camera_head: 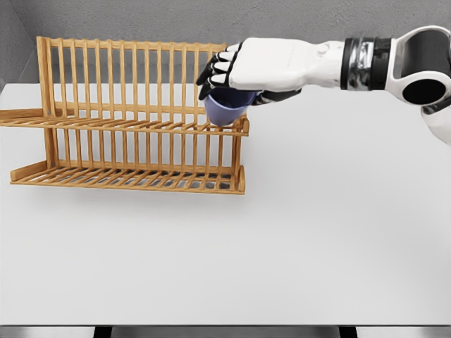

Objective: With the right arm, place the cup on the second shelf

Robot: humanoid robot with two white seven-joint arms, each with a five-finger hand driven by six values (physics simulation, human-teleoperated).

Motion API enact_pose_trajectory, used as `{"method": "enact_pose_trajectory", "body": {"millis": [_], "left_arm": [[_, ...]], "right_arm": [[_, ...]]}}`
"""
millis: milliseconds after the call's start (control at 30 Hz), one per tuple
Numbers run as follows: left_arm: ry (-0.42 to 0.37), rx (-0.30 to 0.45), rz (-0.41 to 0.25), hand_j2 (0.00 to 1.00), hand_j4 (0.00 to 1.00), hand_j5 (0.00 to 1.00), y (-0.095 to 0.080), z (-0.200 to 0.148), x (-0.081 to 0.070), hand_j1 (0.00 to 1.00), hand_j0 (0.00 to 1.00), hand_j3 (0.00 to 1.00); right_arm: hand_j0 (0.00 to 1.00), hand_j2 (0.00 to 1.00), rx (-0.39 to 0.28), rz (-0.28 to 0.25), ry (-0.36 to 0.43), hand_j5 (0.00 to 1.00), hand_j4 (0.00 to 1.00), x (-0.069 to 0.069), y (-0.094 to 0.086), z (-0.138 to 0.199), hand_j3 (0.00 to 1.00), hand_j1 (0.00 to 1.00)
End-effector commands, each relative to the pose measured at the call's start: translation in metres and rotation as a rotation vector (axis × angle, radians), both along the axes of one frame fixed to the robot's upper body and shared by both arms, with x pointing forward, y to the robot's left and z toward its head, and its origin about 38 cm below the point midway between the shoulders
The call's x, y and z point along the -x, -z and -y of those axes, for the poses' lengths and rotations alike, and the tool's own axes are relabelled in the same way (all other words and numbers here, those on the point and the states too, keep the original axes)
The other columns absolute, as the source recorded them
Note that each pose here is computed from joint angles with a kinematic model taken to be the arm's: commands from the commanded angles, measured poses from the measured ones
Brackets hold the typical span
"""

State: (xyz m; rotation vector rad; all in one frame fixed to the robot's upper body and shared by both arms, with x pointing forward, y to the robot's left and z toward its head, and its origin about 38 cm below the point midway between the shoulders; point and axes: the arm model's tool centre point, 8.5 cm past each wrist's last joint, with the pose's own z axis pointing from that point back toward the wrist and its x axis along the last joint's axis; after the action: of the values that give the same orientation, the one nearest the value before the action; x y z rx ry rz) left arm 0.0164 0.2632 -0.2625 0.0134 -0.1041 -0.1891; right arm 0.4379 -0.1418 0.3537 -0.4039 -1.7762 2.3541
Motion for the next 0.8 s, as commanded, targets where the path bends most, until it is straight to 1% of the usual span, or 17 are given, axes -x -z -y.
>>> {"method": "enact_pose_trajectory", "body": {"millis": [0,100,267,300,333,433,533,600,667,700,767], "left_arm": [[0.0,0.0,0.0,1.0,1.0,1.0,0.0,0.0,0.0,1.0,1.0,1.0],[0.0,0.001,-0.001,1.0,1.0,1.0,0.0,0.0,0.0,1.0,1.0,1.0],[0.0,0.0,0.0,1.0,1.0,1.0,0.0,0.0,0.0,1.0,1.0,1.0],[0.0,0.0,0.0,1.0,1.0,1.0,0.0,0.0,0.0,1.0,1.0,1.0],[0.0,0.0,0.0,1.0,1.0,1.0,0.0,0.0,0.0,1.0,1.0,1.0],[0.0,0.0,0.001,1.0,1.0,1.0,0.0,0.0,-0.001,1.0,1.0,1.0],[0.0,0.0,0.0,1.0,1.0,1.0,0.0,0.0,0.0,1.0,1.0,1.0],[0.0,0.0,0.001,1.0,1.0,1.0,0.0,0.0,-0.001,1.0,1.0,1.0],[0.0,0.0,0.0,1.0,1.0,1.0,0.0,0.0,0.0,1.0,1.0,1.0],[0.0,0.0,0.0,1.0,1.0,1.0,0.0,0.0,0.0,1.0,1.0,1.0],[0.0,0.0,0.001,1.0,1.0,1.0,0.0,0.0,-0.001,1.0,1.0,1.0]], "right_arm": [[0.69,0.69,0.0,-0.038,-0.012,0.69,0.69,0.001,0.007,-0.004,0.69,0.69],[0.7,0.7,0.018,-0.051,-0.009,0.7,0.7,0.001,0.014,-0.002,0.7,0.7],[0.74,0.74,0.036,-0.068,-0.011,0.74,0.74,0.002,0.023,-0.002,0.74,0.74],[0.8,0.8,0.037,-0.07,-0.012,0.8,0.8,0.002,0.024,-0.002,0.8,0.8],[1.0,1.0,0.037,-0.07,-0.013,1.0,1.0,0.003,0.024,-0.002,1.0,1.0],[1.0,1.0,0.037,-0.072,-0.015,1.0,1.0,0.003,0.025,-0.002,1.0,1.0],[1.0,1.0,0.022,-0.046,-0.017,1.0,1.0,0.004,0.013,-0.003,1.0,1.0],[1.0,1.0,-0.033,0.006,0.0,1.0,1.0,0.002,-0.011,0.006,1.0,1.0],[1.0,1.0,-0.087,0.066,0.001,1.0,1.0,0.007,-0.038,0.011,1.0,1.0],[1.0,1.0,-0.097,0.081,0.0,1.0,1.0,0.009,-0.044,0.013,1.0,1.0],[1.0,1.0,-0.098,0.087,0.004,1.0,1.0,0.009,-0.046,0.014,1.0,1.0]]}}
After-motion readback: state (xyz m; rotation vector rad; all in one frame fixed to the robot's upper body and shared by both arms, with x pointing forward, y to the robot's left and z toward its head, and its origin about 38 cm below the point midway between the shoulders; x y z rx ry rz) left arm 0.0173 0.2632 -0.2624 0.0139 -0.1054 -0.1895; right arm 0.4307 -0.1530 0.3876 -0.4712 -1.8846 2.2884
